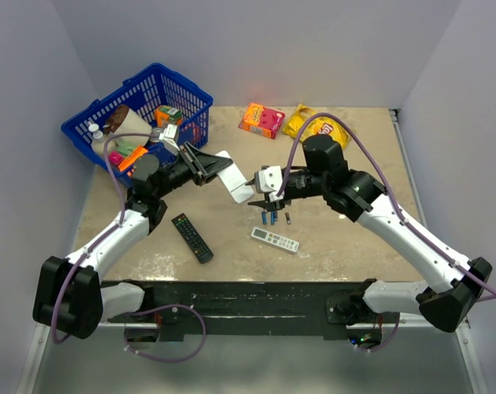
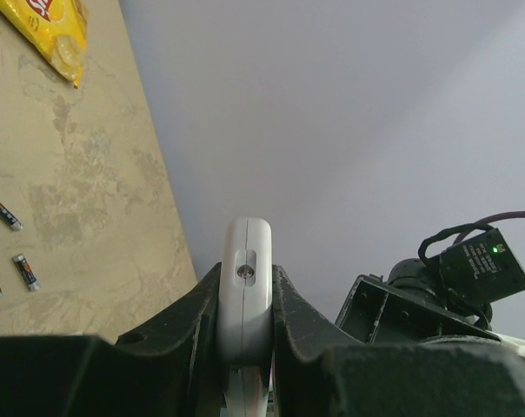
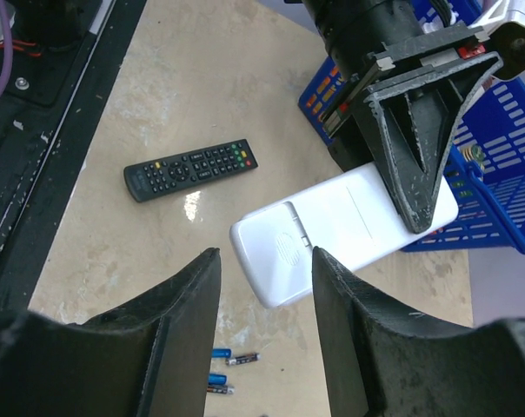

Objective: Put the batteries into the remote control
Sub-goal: Load the battery cover into the remote control.

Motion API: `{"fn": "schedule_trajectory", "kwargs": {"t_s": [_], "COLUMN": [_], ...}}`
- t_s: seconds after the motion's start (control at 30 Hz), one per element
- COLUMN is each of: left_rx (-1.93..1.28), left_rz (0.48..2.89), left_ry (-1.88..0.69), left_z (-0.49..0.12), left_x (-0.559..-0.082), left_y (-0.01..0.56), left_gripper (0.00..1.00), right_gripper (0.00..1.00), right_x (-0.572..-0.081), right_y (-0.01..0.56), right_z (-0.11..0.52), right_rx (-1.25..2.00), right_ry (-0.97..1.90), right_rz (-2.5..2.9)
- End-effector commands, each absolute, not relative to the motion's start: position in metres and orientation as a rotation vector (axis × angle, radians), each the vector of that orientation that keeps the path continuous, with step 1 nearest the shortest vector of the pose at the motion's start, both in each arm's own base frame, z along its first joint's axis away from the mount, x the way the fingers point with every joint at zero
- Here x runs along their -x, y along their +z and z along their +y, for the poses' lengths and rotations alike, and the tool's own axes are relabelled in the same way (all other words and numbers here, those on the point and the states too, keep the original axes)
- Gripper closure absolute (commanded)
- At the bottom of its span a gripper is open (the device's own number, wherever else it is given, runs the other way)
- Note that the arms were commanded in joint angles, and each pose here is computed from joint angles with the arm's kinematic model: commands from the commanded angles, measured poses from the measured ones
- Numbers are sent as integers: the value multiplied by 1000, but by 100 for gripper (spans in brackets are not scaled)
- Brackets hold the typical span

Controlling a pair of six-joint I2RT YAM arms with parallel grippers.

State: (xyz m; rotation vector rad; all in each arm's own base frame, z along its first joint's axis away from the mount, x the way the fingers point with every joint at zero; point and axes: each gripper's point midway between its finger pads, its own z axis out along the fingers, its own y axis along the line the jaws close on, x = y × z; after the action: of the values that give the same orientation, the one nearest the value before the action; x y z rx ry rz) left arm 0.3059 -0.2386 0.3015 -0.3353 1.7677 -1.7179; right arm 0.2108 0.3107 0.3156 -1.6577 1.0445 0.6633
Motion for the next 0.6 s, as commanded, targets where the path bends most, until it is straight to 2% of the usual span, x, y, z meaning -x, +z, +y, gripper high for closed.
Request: {"fn": "schedule_trajectory", "kwargs": {"t_s": [0.0, 0.57], "left_rx": [227, 201], "left_rz": [1678, 1675], "left_ry": [-1739, -1751], "left_z": [-237, -240], "left_x": [-299, -301], "left_y": [339, 343], "left_gripper": [100, 100], "right_gripper": [53, 55], "right_x": [-207, -216], "right_y": [325, 309], "right_z": [318, 327], "right_rx": [1681, 1717], "right_ry": [678, 682], "right_rz": [938, 939]}}
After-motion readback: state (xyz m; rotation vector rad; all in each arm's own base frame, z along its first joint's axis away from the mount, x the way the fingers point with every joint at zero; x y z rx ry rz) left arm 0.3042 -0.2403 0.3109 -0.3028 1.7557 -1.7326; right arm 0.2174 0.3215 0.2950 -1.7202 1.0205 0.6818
